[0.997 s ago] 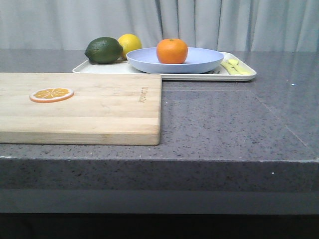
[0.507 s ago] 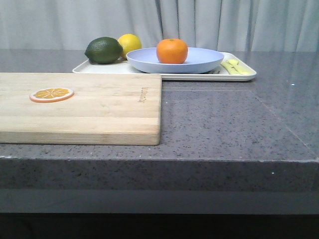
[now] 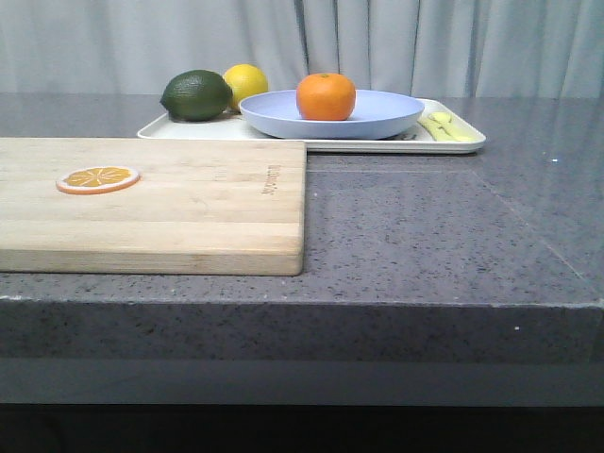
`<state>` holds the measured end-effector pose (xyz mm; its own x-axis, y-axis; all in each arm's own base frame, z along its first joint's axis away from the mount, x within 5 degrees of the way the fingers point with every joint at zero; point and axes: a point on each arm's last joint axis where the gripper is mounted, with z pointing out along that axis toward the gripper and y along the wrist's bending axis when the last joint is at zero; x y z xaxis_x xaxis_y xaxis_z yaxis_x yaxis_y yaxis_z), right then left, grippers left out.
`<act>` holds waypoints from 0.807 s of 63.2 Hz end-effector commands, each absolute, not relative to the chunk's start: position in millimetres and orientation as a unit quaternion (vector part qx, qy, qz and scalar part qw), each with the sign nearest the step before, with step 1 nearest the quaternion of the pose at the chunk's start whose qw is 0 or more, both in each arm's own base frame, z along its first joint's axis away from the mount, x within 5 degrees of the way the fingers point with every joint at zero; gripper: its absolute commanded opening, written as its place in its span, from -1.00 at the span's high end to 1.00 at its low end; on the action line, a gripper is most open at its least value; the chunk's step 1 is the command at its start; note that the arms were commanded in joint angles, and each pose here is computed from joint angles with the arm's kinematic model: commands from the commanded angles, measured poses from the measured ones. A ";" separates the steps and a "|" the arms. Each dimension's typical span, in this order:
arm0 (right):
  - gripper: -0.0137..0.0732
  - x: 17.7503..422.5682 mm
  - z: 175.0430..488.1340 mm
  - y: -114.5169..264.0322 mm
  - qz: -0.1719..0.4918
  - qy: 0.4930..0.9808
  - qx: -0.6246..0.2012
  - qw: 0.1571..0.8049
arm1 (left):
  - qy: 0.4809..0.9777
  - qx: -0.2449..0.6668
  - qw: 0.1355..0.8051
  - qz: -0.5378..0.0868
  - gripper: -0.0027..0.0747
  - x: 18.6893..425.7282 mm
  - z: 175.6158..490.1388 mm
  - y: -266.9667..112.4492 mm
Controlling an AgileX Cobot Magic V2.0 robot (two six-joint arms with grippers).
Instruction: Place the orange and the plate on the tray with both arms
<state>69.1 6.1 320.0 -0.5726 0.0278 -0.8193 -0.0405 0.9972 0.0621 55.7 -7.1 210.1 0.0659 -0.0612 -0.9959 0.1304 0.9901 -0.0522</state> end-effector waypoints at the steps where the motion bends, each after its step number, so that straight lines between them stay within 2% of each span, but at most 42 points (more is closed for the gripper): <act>1: 0.84 72.2 331.8 5.7 0.034 0.866 -0.005 0.499 | 0.653 0.020 0.754 -0.071 0.98 54.7 209.5 -6.8; 8: 0.84 71.4 329.3 1.8 0.007 0.861 -0.011 0.509 | 0.653 0.020 0.754 -0.071 0.98 54.7 209.5 -6.8; 13: 0.84 67.1 326.8 -0.6 -0.012 0.835 -0.016 0.549 | 0.653 0.020 0.754 -0.071 0.98 54.7 209.5 -6.8; 21: 0.84 61.3 307.8 -1.5 -0.025 0.774 -0.024 0.633 | 0.653 0.020 0.754 -0.071 0.98 54.7 209.5 -6.8; 34: 0.84 54.6 260.5 0.6 -0.019 0.682 -0.029 0.730 | 0.653 0.020 0.754 -0.071 0.98 54.7 209.5 -6.8; 42: 0.84 53.3 234.3 1.3 -0.016 0.659 -0.031 0.752 | 0.653 0.020 0.754 -0.071 0.98 54.7 209.5 -6.8; 51: 0.84 53.1 218.2 1.5 -0.002 0.646 -0.020 0.763 | 0.653 0.020 0.754 -0.071 0.98 54.7 209.5 -6.8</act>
<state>56.0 1.4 206.1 0.0174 -0.0345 -0.9993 -0.0270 0.9990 -0.0349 55.7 -7.1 210.1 0.0659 -0.0612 -0.9959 0.1304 0.9901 -0.0522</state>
